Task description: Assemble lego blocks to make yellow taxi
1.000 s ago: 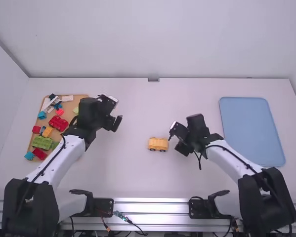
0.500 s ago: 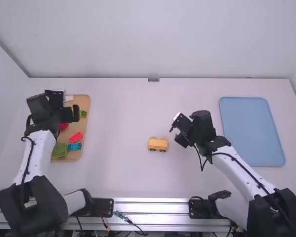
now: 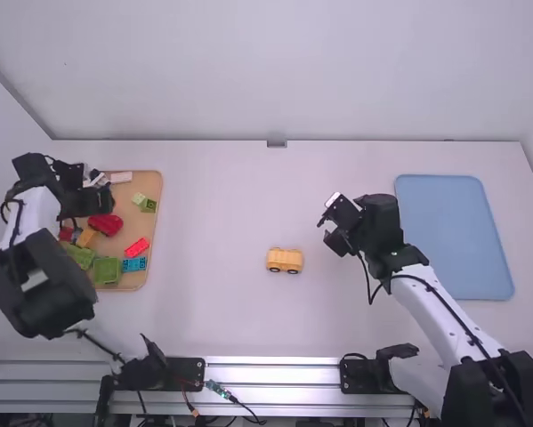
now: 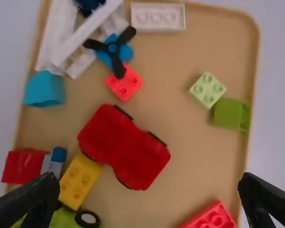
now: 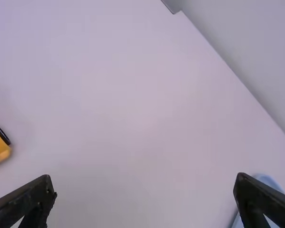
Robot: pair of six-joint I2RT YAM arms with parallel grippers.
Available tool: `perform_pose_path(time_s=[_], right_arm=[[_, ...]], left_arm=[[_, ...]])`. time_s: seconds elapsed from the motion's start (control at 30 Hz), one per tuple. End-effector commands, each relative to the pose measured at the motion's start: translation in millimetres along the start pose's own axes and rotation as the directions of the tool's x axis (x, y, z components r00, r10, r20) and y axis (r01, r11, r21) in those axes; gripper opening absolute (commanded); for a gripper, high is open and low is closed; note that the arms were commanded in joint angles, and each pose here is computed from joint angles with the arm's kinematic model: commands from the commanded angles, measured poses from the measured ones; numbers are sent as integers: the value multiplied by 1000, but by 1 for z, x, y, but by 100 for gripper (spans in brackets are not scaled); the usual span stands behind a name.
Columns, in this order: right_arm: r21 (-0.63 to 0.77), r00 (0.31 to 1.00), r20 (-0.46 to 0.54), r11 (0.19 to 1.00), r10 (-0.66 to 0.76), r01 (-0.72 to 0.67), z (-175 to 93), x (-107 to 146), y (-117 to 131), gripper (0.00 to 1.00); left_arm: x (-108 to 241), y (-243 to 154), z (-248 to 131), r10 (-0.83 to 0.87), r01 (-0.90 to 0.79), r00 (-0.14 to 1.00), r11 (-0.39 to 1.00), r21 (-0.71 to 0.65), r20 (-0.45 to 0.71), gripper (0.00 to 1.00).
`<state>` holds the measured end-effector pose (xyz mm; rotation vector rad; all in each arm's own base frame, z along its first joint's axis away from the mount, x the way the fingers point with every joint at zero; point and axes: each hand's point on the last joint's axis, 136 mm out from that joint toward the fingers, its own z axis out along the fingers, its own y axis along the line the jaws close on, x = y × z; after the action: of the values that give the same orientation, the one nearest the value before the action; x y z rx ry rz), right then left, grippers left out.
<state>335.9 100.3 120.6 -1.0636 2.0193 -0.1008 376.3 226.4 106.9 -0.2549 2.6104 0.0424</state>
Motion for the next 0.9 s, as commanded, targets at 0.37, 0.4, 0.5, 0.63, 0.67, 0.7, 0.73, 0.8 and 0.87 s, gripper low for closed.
perform_pose_path(time_s=[0.37,0.4,0.5,0.63,0.67,0.7,0.73,0.8,0.87], right_arm=[[50,998,64,999,-19,16,-3,-15,-12,99],[49,998,61,998,-30,27,-3,-14,-11,99],[50,998,63,998,-32,29,-3,-14,-12,99],[52,997,66,998,-34,31,-3,-15,-12,99],[53,997,67,998,-34,31,-3,-15,-12,99],[55,997,69,998,-34,30,-3,-16,-13,99],[56,997,69,998,-35,31,-3,-16,-13,99],[56,997,68,998,-34,31,-3,-16,-13,99],[55,997,68,998,-34,30,-3,-16,-13,99]], left_arm=[[26,49,16,-105,62,985,956,-286,-135,99],[28,52,16,-92,48,986,957,-286,-141,100],[24,56,19,-61,23,991,956,-292,-122,99],[12,61,26,88,-110,992,946,-304,-87,84],[11,62,26,105,-127,991,943,-308,-86,84],[8,64,27,141,-160,987,933,-322,-81,88],[4,65,29,158,-170,985,929,-328,-63,94],[-4,64,32,195,-191,981,926,-324,-20,99],[-8,55,36,294,-283,956,917,-282,-4,99]])
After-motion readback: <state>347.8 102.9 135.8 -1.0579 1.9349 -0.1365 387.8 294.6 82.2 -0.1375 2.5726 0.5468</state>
